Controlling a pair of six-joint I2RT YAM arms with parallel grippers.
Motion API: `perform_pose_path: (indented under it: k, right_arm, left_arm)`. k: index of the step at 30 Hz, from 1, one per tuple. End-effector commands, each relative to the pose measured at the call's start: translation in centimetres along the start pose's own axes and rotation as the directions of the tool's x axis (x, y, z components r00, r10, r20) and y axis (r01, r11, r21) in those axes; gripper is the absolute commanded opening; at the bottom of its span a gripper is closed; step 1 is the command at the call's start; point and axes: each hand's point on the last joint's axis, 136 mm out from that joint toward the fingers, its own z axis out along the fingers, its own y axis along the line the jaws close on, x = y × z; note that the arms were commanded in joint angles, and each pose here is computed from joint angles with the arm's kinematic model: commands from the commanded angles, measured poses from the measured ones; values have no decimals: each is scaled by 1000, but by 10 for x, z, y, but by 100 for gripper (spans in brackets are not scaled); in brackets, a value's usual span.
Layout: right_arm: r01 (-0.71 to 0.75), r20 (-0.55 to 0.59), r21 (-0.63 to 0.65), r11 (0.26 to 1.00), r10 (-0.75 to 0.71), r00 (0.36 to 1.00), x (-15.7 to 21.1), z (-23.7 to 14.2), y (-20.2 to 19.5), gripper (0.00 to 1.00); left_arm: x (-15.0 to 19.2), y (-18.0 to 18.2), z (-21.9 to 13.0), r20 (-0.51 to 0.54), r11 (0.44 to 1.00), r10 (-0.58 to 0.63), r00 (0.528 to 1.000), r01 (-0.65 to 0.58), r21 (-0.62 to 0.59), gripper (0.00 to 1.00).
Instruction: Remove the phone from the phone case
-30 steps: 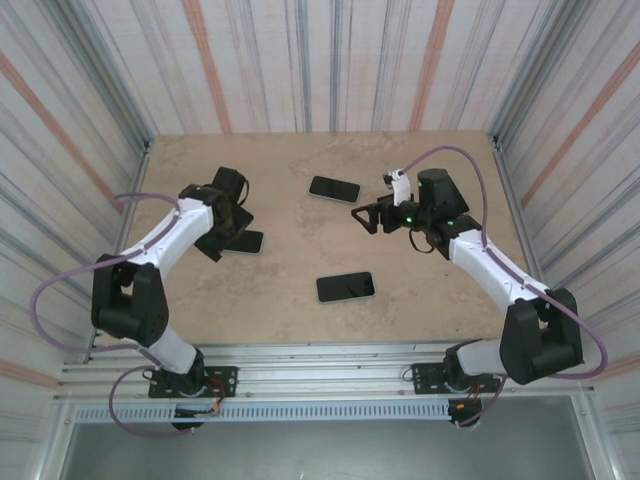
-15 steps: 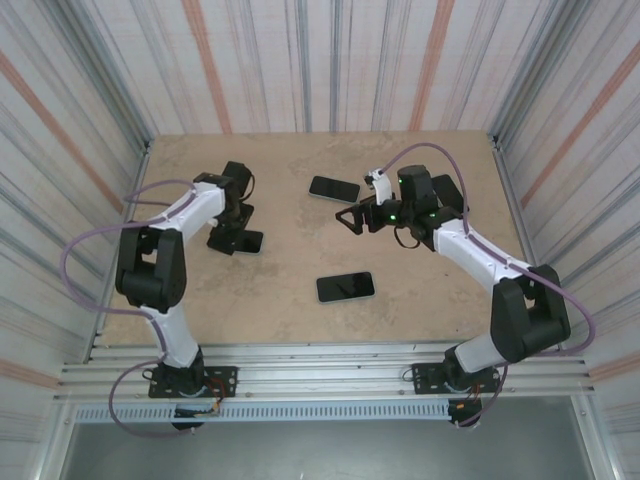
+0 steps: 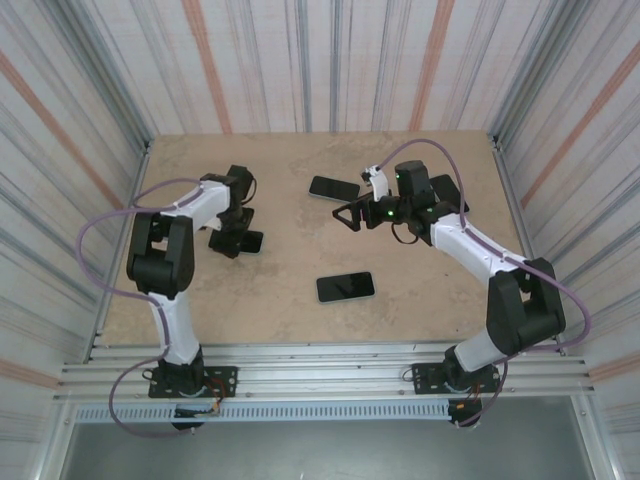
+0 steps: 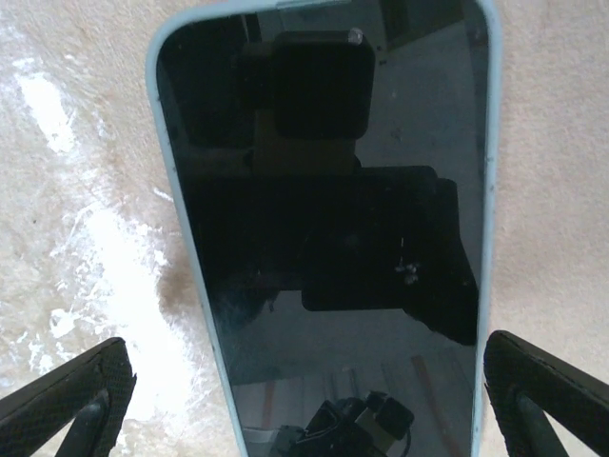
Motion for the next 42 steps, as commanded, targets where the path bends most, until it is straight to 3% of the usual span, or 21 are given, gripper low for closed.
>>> perform_pose_path:
  k: [1, 18, 31, 42]
  right_arm:
    - [-32, -19, -27, 999, 31, 999, -2, 4, 6, 99]
    - [-57, -52, -14, 998, 56, 997, 3, 9, 0, 99]
    - [-102, -25, -25, 994, 101, 995, -1, 7, 3, 99]
    - [-282, -10, -76, 956, 282, 959, 0, 9, 11, 99]
  left_arm:
    - [-5, -6, 0, 3, 999, -33, 999, 33, -2, 99]
    - [0, 15, 17, -39, 987, -47, 998, 40, -156, 95]
    - [-4, 7, 16, -31, 995, -32, 999, 29, -97, 72]
    - [-11, -8, -33, 28, 996, 78, 997, -79, 51, 69]
